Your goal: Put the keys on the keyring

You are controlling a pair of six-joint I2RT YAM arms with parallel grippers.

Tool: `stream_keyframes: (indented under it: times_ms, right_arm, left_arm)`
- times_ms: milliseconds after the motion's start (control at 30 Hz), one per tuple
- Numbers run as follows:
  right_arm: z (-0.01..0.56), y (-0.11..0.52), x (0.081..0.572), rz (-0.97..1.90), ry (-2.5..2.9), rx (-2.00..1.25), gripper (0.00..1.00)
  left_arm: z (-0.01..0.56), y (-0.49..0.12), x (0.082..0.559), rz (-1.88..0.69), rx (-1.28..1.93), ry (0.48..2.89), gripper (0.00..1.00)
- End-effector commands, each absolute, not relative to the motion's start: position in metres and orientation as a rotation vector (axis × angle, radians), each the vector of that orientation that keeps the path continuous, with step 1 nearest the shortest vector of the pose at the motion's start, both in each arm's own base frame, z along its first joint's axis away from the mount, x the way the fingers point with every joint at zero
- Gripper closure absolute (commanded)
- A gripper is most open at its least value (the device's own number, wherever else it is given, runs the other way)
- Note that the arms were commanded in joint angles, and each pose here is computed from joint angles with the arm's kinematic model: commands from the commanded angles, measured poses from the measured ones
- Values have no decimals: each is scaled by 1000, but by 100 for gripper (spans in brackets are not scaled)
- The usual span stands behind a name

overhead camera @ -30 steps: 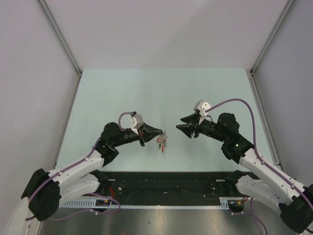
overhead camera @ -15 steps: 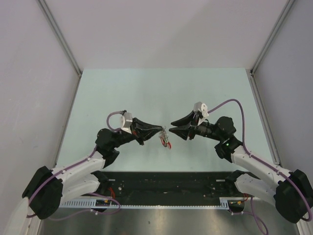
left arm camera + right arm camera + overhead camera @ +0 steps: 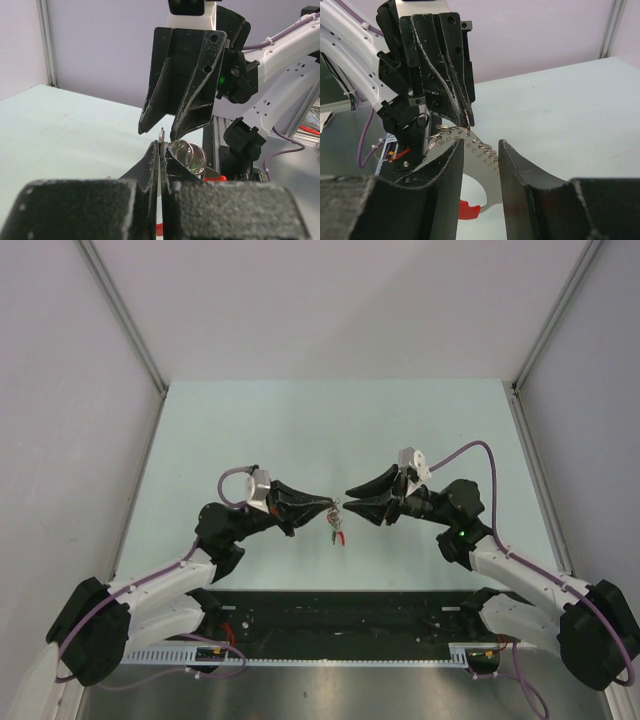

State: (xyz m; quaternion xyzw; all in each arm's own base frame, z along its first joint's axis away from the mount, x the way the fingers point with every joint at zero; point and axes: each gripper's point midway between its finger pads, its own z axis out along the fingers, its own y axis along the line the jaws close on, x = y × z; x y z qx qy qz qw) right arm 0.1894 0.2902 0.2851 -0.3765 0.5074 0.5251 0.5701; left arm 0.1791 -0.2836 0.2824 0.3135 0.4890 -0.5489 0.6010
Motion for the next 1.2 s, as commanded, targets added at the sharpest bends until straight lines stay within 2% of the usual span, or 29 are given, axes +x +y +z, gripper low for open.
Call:
stream_keyframes:
  times_ms: [0,533,833,1067,1167]
  right_arm:
    - [300,293,183,1251,1107,-904,64]
    - [298,305,177,1292,1102,-943,71]
    - [298,308,178,1297,1102,-943,83]
    - [299,308,177,1302,1101,-951,86]
    - [297,309,178,1306,1110,-954,92]
  left_arm:
    - [307,-282,175,-1277,730,1034,100]
    - [305,-284,174,-1283,752,1037,100]
    - [302,-285,172,-1288,770,1037,100]
    - [299,-287,170,-1290,787,1039,100]
    - [298,-288,170,-1292,790,1043,100]
